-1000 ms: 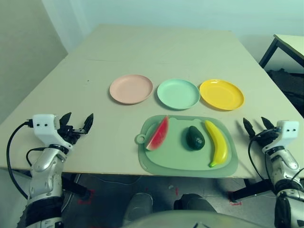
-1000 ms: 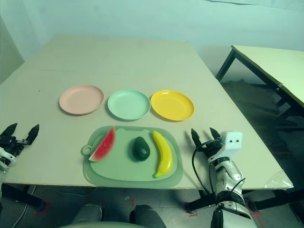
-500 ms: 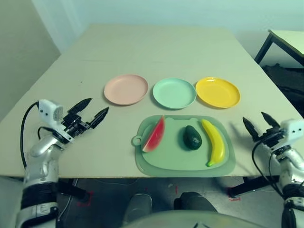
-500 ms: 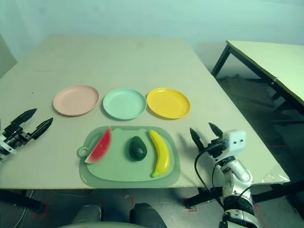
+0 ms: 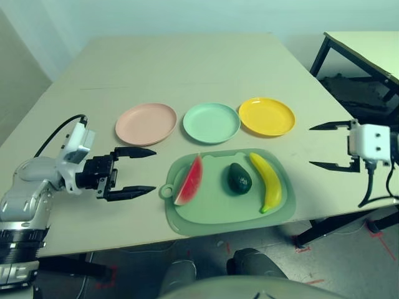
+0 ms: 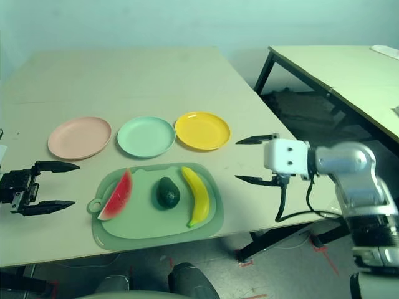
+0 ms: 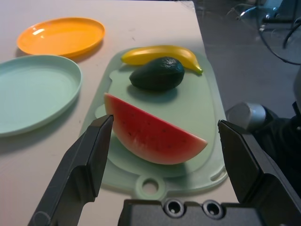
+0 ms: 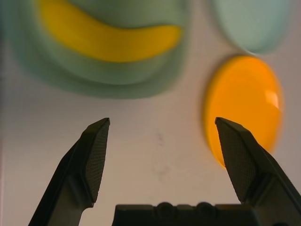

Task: Place the fruits into color-matched plates.

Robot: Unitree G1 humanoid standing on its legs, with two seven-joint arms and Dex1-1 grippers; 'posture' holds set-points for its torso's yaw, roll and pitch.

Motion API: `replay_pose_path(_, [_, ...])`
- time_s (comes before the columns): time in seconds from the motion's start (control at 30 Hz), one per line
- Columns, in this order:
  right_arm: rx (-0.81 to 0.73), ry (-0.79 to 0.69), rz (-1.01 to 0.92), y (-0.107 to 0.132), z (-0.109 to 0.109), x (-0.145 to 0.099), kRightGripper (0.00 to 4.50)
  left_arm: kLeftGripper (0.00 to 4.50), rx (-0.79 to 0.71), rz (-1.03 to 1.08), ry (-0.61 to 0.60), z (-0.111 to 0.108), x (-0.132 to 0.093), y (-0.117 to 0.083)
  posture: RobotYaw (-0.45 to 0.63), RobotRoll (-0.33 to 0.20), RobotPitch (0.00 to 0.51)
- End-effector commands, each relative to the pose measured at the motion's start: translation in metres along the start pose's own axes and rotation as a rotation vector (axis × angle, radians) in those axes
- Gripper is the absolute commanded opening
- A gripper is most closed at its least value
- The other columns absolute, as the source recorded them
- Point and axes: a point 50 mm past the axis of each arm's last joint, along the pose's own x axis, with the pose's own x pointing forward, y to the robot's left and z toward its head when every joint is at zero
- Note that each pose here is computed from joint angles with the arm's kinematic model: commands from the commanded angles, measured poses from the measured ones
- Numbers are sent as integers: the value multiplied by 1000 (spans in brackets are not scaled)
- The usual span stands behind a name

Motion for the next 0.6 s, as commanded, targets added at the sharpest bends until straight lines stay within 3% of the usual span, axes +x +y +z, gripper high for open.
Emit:
replay_pose_path(0.03, [-145,44,166,-8,11,13,4456,4500,-18,0,-1,-4,2,0,-101,0,21])
replay_pose_path(0.27, [-381,22,234,-31,34,39,4456,4500,-19,0,28,-2,2,-1,-51,0,25])
replay_pose_path(0.43, [-533,58,302,-31,36,53,4456,4500,-38,-20,74,-2,3,-6,-36,0,30])
replay_pose_path(0.6, [-599,73,378,-26,38,64,4456,4500,-38,-53,47,7,12,-6,-19,0,37])
